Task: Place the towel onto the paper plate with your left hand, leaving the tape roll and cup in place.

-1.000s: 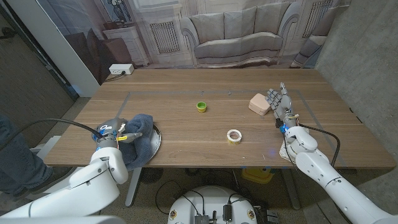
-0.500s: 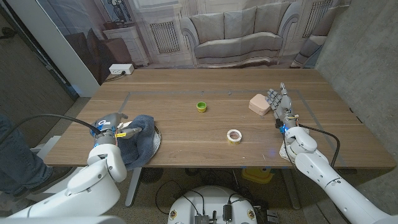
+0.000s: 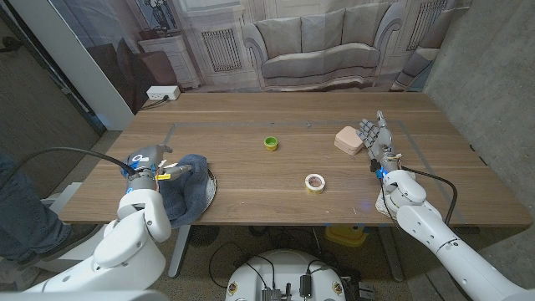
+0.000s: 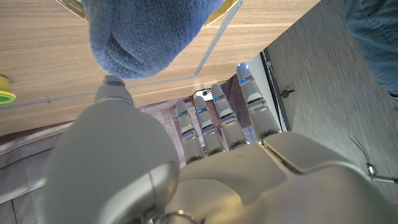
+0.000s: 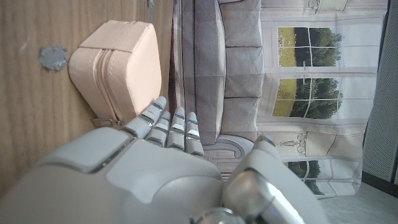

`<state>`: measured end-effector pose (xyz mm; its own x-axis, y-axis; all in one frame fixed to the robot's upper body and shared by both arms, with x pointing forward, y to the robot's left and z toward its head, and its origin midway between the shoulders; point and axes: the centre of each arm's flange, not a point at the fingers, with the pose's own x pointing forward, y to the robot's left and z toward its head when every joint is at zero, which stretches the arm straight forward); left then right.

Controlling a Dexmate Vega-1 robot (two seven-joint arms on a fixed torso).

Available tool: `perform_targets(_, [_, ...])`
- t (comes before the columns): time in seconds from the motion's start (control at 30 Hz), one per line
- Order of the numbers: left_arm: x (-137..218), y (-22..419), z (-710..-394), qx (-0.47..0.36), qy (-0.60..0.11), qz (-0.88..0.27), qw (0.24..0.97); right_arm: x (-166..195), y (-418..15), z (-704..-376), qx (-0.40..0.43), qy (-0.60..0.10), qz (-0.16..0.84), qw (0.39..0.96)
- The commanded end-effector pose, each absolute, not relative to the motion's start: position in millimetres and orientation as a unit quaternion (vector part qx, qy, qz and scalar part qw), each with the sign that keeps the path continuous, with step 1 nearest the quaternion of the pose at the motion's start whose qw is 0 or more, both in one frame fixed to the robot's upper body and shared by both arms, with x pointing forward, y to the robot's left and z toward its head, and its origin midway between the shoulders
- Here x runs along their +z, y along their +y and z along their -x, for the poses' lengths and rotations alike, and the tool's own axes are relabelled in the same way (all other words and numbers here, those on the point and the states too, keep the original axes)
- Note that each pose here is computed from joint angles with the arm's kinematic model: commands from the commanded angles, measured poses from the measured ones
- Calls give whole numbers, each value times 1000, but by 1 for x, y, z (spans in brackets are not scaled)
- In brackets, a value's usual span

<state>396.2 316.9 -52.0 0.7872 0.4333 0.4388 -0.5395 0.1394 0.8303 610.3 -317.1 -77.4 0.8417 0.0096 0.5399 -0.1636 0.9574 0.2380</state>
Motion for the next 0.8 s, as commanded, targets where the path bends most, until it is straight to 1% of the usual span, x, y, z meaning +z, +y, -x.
perform_targets(0.03, [-34, 314, -381, 342, -56, -578, 739, -76, -317, -614, 48, -276, -140, 950])
perform_targets(0.23, [-27, 316, -376, 351, -59, -577, 735, -76, -317, -615, 48, -276, -140, 950])
perform_targets(0.8, [-8, 319, -375, 361, -80, -578, 727, -76, -321, -611, 40, -276, -138, 951])
